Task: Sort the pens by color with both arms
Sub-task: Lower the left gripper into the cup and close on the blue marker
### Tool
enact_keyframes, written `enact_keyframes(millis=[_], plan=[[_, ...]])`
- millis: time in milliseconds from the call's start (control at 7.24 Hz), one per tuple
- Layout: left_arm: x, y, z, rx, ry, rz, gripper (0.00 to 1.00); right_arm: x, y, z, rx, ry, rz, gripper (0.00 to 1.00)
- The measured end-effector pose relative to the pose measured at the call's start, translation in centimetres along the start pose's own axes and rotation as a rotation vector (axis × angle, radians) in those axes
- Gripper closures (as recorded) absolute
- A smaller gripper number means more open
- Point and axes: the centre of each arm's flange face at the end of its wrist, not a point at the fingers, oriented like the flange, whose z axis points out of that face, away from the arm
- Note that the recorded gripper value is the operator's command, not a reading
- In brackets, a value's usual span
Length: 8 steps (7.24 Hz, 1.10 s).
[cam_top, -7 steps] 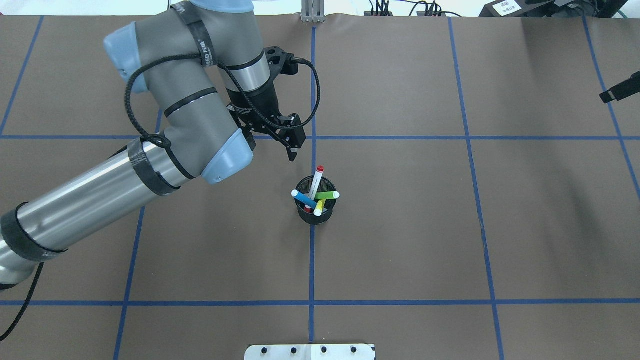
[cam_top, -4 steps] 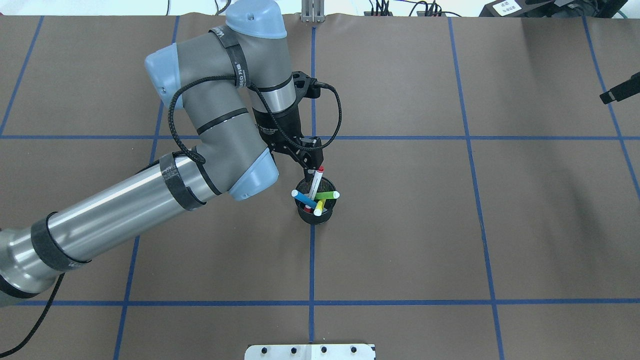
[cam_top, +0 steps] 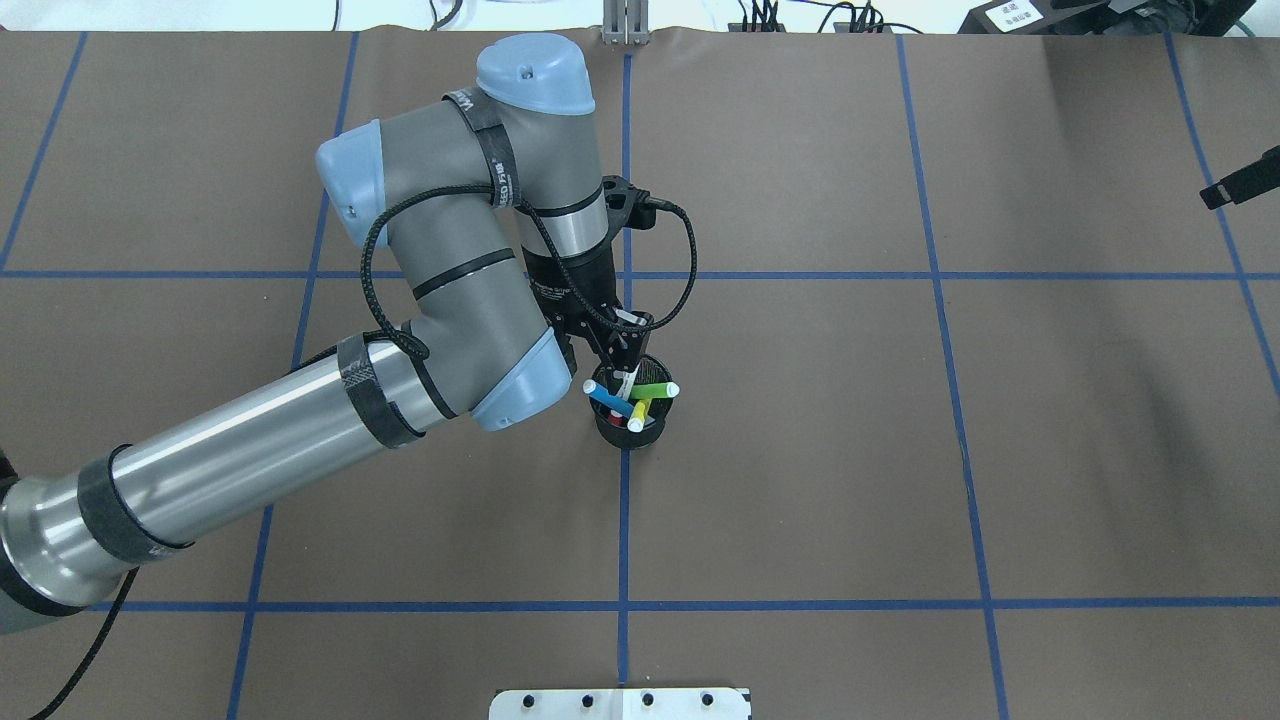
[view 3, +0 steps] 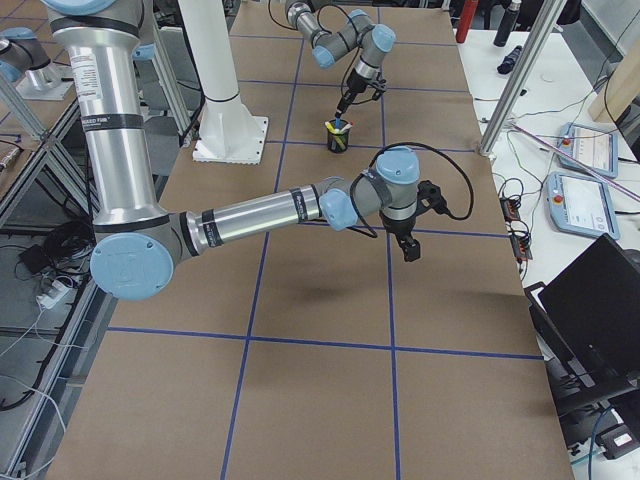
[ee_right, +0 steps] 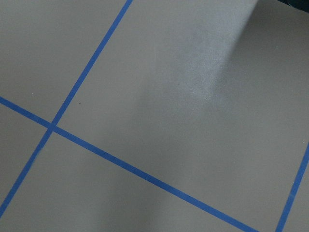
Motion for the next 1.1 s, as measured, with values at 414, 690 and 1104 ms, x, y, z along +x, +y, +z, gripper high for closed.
enact_keyframes(millis=[414, 690, 1104], plan=[[0.5, 0.4, 1.3, -0.017, 0.0, 0.008, 0.48, 0.1, 0.1, 0.1, -0.003, 0.0, 0.001, 0.0], [0.6, 0.6, 1.8, -0.024, -0.001, 0.009, 0.53, 0.2, 0.1, 0.2, -0.003, 0.0, 0.002, 0.0], [0.8, 0.7, 1.9, -0.026, 0.002, 0.013, 0.53, 0.1, 0.1, 0.2, -0.003, -0.001, 0.003, 0.0]])
